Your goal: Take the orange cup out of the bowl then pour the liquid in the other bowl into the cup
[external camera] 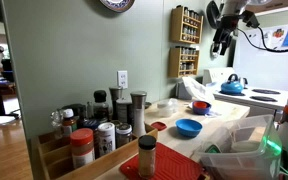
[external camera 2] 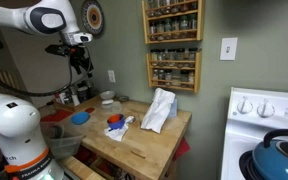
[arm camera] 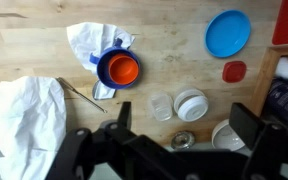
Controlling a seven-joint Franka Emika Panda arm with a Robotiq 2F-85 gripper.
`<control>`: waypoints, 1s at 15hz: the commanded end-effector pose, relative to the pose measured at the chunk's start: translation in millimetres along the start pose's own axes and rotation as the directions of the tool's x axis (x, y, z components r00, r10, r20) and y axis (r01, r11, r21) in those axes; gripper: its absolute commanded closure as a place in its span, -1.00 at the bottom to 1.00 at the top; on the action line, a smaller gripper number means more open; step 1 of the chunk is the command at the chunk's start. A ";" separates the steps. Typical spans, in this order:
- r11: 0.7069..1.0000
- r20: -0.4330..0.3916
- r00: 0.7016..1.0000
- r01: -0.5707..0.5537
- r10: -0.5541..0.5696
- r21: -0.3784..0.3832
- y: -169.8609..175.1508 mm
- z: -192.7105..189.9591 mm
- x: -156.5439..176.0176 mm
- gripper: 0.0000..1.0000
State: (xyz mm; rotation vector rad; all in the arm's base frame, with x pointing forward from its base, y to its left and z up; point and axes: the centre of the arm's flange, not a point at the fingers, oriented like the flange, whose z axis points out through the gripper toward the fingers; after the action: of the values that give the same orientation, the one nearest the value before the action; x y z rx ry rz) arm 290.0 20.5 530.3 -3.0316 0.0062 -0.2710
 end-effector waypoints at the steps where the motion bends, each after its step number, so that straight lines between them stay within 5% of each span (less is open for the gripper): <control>1: 1.000 0.000 1.000 0.000 0.000 0.000 0.0 0.0 0.0 -1.00; 6: 1.000 0.017 1.000 0.004 -0.004 -0.015 1.4 8.9 6.2 -1.00; 15: 0.987 0.060 0.997 0.053 -0.044 -0.151 12.3 135.5 49.4 -1.00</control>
State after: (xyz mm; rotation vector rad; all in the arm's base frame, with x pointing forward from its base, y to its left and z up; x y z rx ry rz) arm 335.2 23.4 449.2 -3.1588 -0.0543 -0.1930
